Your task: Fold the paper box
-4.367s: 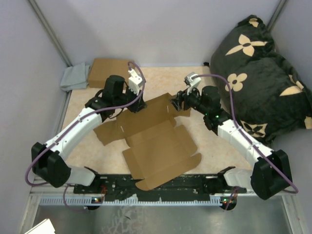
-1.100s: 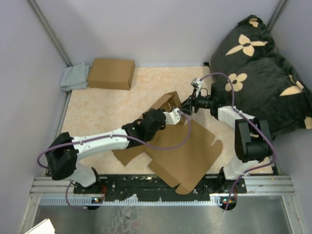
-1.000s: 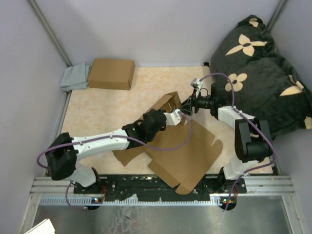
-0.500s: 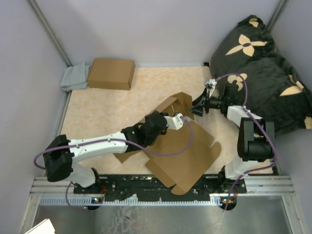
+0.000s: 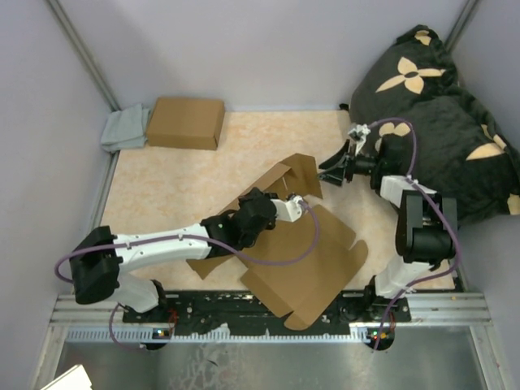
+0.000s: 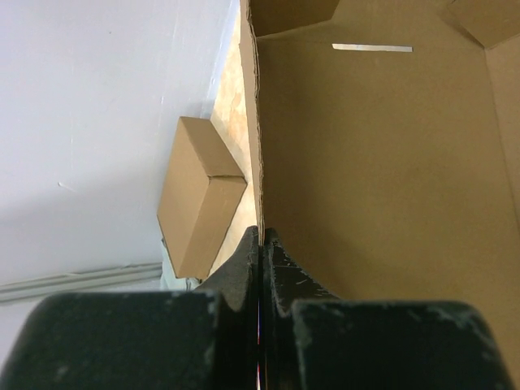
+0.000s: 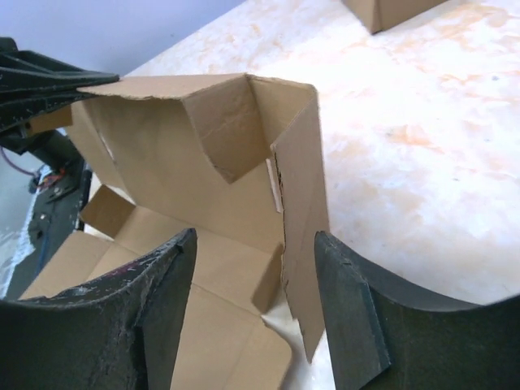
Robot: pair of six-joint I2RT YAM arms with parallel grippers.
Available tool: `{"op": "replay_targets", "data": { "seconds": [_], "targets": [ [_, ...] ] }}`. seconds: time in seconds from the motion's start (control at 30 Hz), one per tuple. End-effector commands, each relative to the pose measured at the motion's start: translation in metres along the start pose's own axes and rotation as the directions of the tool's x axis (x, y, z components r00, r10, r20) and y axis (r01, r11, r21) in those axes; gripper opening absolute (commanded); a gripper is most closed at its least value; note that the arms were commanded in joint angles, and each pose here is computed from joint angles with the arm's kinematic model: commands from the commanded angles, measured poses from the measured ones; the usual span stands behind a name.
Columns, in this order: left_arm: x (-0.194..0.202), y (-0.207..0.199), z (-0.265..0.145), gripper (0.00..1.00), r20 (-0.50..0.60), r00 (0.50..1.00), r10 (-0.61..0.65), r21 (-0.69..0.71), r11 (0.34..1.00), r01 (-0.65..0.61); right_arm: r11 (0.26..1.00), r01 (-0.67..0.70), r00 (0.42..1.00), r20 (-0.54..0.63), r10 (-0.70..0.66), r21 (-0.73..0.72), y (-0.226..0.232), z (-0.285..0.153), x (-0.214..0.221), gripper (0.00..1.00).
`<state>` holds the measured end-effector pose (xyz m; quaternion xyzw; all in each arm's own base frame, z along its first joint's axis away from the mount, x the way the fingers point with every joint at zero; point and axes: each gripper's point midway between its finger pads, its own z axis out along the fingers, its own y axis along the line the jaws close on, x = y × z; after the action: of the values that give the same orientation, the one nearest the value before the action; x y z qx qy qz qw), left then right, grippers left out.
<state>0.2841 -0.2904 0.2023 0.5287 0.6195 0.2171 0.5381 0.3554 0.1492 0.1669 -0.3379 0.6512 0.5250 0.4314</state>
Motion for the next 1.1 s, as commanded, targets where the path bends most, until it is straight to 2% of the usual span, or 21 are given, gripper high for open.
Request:
{"op": "replay_targets", "data": {
  "seconds": [0.0, 0.07, 0.17, 0.23, 0.3, 0.4, 0.47, 0.53, 0.57, 0.7, 0.83, 0.97, 1.07],
  "targets": [
    [-0.004, 0.010, -0.014, 0.00, 0.038, 0.999, 0.000, -0.033, 0.999, 0.001, 0.988, 0.129, 0.976, 0.163, -0.142, 0.086, 0.002, -0.024, -0.064, 0.61],
    [-0.004, 0.012, -0.016, 0.00, 0.049, 0.999, 0.000, -0.038, 0.999, 0.002, 0.989, 0.119, 0.960, 0.245, -0.137, 0.089, 0.002, -0.035, -0.080, 0.61],
    [-0.006, 0.015, -0.020, 0.00, 0.057, 0.998, 0.007, -0.051, 0.999, -0.004, 0.999, -0.016, 0.956, 0.294, 0.003, 0.043, -0.022, -0.038, -0.090, 0.55],
    [-0.007, 0.018, -0.023, 0.00, 0.069, 0.998, 0.008, -0.066, 0.998, -0.003, 0.997, -0.055, 0.944, 0.329, 0.036, 0.049, -0.038, -0.038, -0.092, 0.53],
    [-0.007, 0.022, -0.025, 0.00, 0.076, 0.997, 0.010, -0.080, 0.997, -0.003, 0.995, -0.059, 0.932, 0.363, 0.026, 0.079, -0.048, -0.039, -0.093, 0.52],
    [-0.006, 0.021, -0.027, 0.00, 0.088, 0.996, 0.011, -0.075, 0.997, -0.004, 0.970, -0.156, 0.926, 0.369, 0.078, 0.187, -0.079, -0.036, -0.087, 0.51],
    [-0.005, 0.024, -0.029, 0.00, 0.095, 0.995, 0.011, -0.084, 0.996, -0.003, 0.921, -0.169, 0.956, 0.286, 0.066, 0.352, -0.098, -0.023, -0.075, 0.50],
    [-0.002, 0.024, -0.029, 0.00, 0.094, 0.995, 0.017, -0.093, 0.996, -0.009, 0.811, -0.049, 0.993, 0.115, -0.022, 0.583, -0.115, -0.016, -0.067, 0.52],
    [-0.002, 0.025, -0.030, 0.00, 0.101, 0.995, 0.016, -0.097, 0.995, -0.006, 0.770, -0.030, 0.995, 0.091, -0.037, 0.638, -0.118, -0.015, -0.072, 0.52],
    [-0.002, 0.033, -0.036, 0.00, 0.129, 0.992, -0.003, -0.111, 0.994, 0.018, 0.707, -0.070, 0.988, 0.145, -0.046, 0.704, -0.131, -0.021, -0.099, 0.52],
    [0.001, 0.034, -0.038, 0.00, 0.130, 0.992, 0.009, -0.110, 0.994, 0.006, 0.726, -0.018, 0.998, 0.058, -0.030, 0.687, -0.147, 0.002, -0.098, 0.51],
    [0.003, 0.033, -0.035, 0.00, 0.132, 0.988, 0.082, -0.144, 0.988, -0.062, 0.799, 0.001, 1.000, 0.019, -0.015, 0.602, -0.147, 0.023, -0.076, 0.52],
    [0.007, 0.030, -0.032, 0.00, 0.108, 0.986, 0.127, -0.163, 0.981, -0.108, 0.876, 0.021, 1.000, -0.005, -0.021, 0.481, -0.129, 0.035, -0.049, 0.52]
  ]
}}
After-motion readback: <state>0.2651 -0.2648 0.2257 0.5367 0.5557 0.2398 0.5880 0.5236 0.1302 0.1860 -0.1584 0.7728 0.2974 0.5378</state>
